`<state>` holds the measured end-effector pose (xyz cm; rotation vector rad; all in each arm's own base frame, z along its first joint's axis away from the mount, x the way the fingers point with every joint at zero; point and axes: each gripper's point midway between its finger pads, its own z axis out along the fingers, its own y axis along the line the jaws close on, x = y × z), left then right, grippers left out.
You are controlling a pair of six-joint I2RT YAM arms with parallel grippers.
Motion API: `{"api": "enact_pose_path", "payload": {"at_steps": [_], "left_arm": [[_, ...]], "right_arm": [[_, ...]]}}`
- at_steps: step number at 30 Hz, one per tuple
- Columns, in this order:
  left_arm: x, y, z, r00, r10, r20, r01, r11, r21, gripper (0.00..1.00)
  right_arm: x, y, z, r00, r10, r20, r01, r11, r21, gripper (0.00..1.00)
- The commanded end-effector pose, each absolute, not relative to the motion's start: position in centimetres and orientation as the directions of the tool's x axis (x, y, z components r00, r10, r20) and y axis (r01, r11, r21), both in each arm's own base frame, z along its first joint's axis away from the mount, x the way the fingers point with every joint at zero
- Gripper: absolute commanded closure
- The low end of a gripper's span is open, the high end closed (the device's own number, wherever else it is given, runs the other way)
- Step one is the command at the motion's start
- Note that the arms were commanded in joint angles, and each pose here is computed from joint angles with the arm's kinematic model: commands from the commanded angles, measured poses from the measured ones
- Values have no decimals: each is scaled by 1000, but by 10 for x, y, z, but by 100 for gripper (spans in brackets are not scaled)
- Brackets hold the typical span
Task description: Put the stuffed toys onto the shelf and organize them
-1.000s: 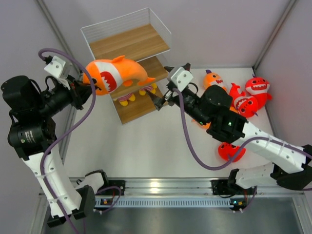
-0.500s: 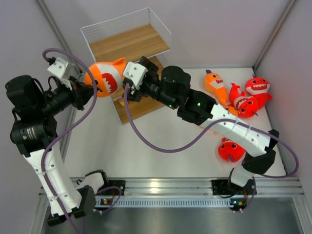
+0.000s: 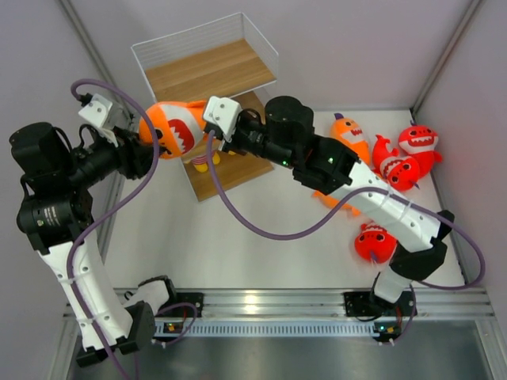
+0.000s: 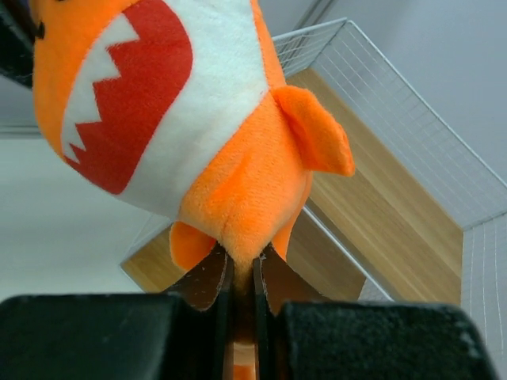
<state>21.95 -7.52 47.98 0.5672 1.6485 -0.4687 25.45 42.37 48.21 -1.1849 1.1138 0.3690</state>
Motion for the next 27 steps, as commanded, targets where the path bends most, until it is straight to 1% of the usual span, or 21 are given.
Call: {"api": "enact_pose_path", "payload": {"at_steps": [1,2,3,4,5,6,7,8,9,10,11,15,18,21,24,27], "left_arm": [[224,-70,489,-77,114,-990,579,814,49,26],[226,-66,489,-81,116,-990,557,829,52,10],[231,-55,489,-91,121,-989,498,865,60,2],[233,-49,493,-89,121,-989,457,887,68,2],[235,-43,495,-90,120,-989,420,905,72,2],[236,-37,498,-93,117,-989,386,920,73,2],[238,-26,499,-98,118,-988,319,944,81,2],[238,-22,500,-98,119,-988,295,952,85,2],[238,-19,500,-101,120,-988,275,957,88,2],[238,-16,500,-100,125,-987,259,961,95,2],[239,-15,497,-108,124,-986,254,963,93,2],[241,-16,487,-129,128,-983,271,959,89,2],[241,-15,482,-138,131,-982,273,958,90,2],[242,-17,479,-143,137,-980,288,953,91,2],[242,-18,477,-145,142,-979,296,950,94,2],[243,-18,473,-153,144,-978,300,949,93,2]], "right_arm": [[241,416,531,435,-153,-887,-782,425,-456,100],[244,413,537,386,-121,-915,-796,458,-396,100],[249,407,545,357,-95,-929,-796,490,-356,100],[252,402,554,334,-59,-941,-800,511,-315,100],[260,387,572,282,15,-959,-799,557,-226,100],[266,381,580,262,59,-963,-796,577,-181,100],[275,370,588,239,95,-966,-776,617,-131,100],[289,358,593,194,152,-969,-764,644,-52,100],[300,350,595,176,179,-968,-734,679,-8,100],[307,345,599,172,208,-963,-719,694,22,100],[318,346,595,127,248,-960,-706,702,87,100],[364,331,587,106,304,-947,-570,798,193,100],[389,328,585,99,387,-917,-524,803,283,100],[408,331,583,77,463,-883,-525,772,359,100],[417,334,579,72,490,-869,-504,769,392,100],[431,332,565,69,500,-863,-443,790,423,100]]}}
